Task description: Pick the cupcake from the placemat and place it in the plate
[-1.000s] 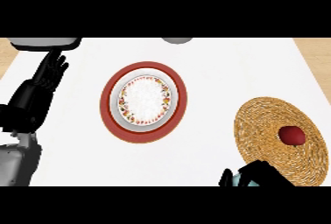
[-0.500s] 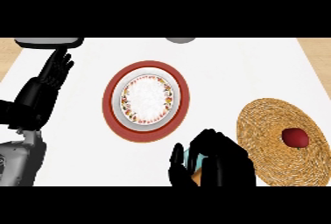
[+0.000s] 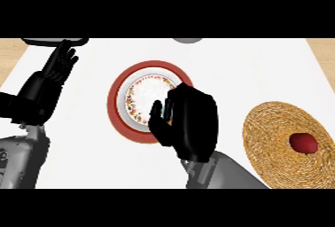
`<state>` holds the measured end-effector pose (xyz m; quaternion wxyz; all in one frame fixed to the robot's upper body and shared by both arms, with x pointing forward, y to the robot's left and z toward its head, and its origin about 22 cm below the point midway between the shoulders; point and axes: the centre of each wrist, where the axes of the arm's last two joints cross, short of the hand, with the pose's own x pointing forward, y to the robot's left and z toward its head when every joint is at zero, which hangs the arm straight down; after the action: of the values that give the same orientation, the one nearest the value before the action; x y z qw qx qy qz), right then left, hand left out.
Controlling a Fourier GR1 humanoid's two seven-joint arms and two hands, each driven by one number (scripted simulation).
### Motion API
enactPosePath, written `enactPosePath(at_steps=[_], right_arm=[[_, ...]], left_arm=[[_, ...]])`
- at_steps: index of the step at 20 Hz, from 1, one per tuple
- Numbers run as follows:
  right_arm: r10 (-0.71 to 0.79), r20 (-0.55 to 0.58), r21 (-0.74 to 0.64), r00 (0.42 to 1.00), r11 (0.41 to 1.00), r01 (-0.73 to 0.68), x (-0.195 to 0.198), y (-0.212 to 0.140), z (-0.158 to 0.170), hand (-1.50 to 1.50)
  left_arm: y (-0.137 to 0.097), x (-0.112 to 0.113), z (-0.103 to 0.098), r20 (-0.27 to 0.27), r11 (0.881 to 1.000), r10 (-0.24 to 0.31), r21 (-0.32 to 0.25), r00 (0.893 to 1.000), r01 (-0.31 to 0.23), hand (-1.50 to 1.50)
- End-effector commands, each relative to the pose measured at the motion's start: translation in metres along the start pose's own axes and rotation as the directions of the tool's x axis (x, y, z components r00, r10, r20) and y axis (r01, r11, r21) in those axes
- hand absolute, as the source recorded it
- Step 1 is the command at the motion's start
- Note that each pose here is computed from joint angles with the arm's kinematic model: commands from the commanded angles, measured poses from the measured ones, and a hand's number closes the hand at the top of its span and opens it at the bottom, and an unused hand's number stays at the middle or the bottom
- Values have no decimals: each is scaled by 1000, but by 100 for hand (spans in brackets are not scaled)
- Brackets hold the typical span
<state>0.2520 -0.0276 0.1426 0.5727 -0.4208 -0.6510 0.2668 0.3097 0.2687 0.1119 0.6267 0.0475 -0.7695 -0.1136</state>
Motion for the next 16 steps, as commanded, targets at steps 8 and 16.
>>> enactPosePath(at_steps=[8, 16], right_arm=[[21, -202, 17, 979, 1000, -18, 12, 56, -80, 150], [-83, -314, 23, 946, 995, 95, -5, 77, -101, -150]], left_arm=[[-15, -4, -4, 9, 1000, -4, -30, 1000, 4, 0], [-19, -1, -12, 16, 998, 5, -61, 1000, -4, 0]])
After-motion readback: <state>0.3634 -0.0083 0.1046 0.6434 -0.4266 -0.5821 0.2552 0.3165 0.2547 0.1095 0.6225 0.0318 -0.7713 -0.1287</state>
